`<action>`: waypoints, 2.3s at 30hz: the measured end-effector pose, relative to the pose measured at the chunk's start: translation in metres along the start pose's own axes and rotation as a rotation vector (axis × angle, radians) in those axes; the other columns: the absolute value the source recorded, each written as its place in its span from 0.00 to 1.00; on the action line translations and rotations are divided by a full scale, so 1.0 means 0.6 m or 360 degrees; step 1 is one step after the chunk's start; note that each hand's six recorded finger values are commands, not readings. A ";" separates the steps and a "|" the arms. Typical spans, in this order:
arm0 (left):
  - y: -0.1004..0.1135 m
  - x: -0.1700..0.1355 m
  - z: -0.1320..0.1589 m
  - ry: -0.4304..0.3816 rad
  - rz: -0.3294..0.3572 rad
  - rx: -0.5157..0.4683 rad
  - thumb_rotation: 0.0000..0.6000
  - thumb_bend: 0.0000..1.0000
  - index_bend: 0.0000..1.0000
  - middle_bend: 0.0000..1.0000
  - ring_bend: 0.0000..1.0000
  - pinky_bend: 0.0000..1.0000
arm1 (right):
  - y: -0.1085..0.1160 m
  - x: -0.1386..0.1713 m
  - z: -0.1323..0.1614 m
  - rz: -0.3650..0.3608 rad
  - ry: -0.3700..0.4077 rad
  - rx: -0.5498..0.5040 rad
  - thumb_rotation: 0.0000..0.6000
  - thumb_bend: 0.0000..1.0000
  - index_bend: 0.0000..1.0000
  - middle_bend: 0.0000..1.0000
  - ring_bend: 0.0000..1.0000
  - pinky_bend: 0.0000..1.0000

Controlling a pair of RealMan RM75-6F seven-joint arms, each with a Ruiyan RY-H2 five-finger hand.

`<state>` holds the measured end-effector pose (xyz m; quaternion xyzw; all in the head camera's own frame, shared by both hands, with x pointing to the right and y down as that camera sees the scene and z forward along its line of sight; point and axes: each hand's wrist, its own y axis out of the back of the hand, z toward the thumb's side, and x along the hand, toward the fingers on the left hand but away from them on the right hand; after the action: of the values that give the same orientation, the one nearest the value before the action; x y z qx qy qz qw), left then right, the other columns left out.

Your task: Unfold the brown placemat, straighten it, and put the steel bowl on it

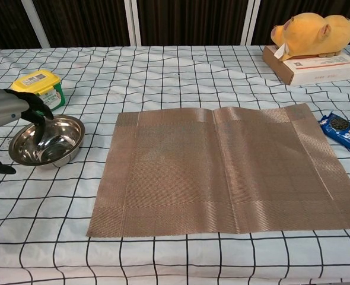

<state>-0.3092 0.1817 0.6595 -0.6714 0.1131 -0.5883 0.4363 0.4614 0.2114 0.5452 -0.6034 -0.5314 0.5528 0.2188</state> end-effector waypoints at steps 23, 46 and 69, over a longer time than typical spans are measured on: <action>-0.028 0.048 0.029 -0.0025 -0.0001 0.0033 1.00 0.35 0.52 0.29 0.16 0.25 | 0.001 0.000 -0.001 0.0003 -0.0006 -0.0015 1.00 0.11 0.00 0.00 0.00 0.16; 0.038 0.052 0.058 -0.0143 0.0272 0.0051 1.00 0.42 0.63 0.57 0.48 0.53 | 0.000 0.000 0.000 0.0007 -0.0005 -0.0024 1.00 0.11 0.00 0.00 0.00 0.16; 0.167 0.162 0.305 -0.0648 0.0516 0.0167 1.00 0.41 0.62 0.56 0.47 0.51 | 0.006 -0.003 -0.005 -0.0010 -0.0027 -0.0042 1.00 0.11 0.00 0.00 0.00 0.16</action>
<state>-0.0830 0.1401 0.6678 -0.7255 0.0984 -0.3685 0.5728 0.4657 0.2097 0.5437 -0.5997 -0.5425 0.5502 0.2080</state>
